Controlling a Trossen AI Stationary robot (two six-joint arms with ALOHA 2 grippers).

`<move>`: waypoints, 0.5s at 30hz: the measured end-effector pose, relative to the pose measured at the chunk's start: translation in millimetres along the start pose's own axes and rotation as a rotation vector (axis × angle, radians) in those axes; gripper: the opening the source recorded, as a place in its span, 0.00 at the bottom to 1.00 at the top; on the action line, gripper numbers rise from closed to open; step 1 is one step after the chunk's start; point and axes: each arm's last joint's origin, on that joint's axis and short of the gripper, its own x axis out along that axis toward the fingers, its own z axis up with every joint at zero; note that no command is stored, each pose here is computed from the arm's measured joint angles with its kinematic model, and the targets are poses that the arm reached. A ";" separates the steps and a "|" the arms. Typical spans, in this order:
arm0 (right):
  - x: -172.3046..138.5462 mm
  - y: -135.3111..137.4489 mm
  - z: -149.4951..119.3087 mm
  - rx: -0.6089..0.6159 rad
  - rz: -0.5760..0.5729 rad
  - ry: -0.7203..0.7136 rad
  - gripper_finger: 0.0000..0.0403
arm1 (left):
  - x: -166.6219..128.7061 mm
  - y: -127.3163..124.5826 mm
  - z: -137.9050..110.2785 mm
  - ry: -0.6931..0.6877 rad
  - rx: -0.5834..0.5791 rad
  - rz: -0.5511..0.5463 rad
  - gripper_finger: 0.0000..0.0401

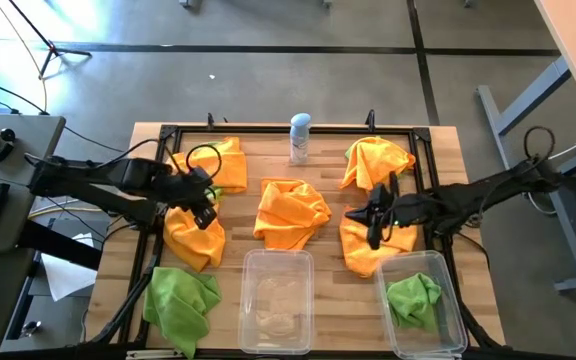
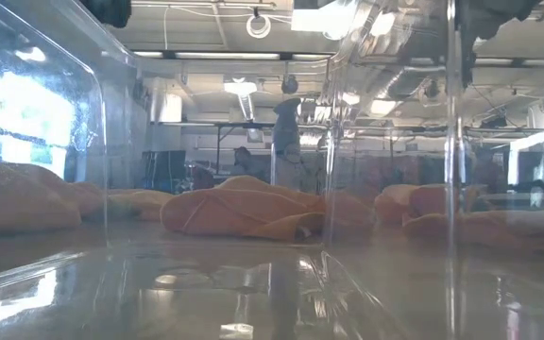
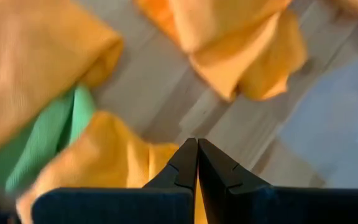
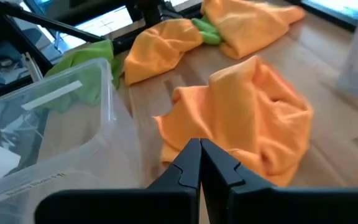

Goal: Sort microfiber towel by color & place in baskets
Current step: Put the yellow towel into the left transparent bin

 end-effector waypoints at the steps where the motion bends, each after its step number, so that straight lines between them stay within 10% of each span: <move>1: -4.1 -2.0 1.3 -0.004 0.000 -0.007 0.00 | 1.5 0.1 -0.6 0.013 -0.018 0.009 0.00; 15: -24.1 -10.6 1.4 -0.019 -0.001 -0.002 0.00 | 39.7 -8.8 -1.3 0.171 -0.053 0.226 0.31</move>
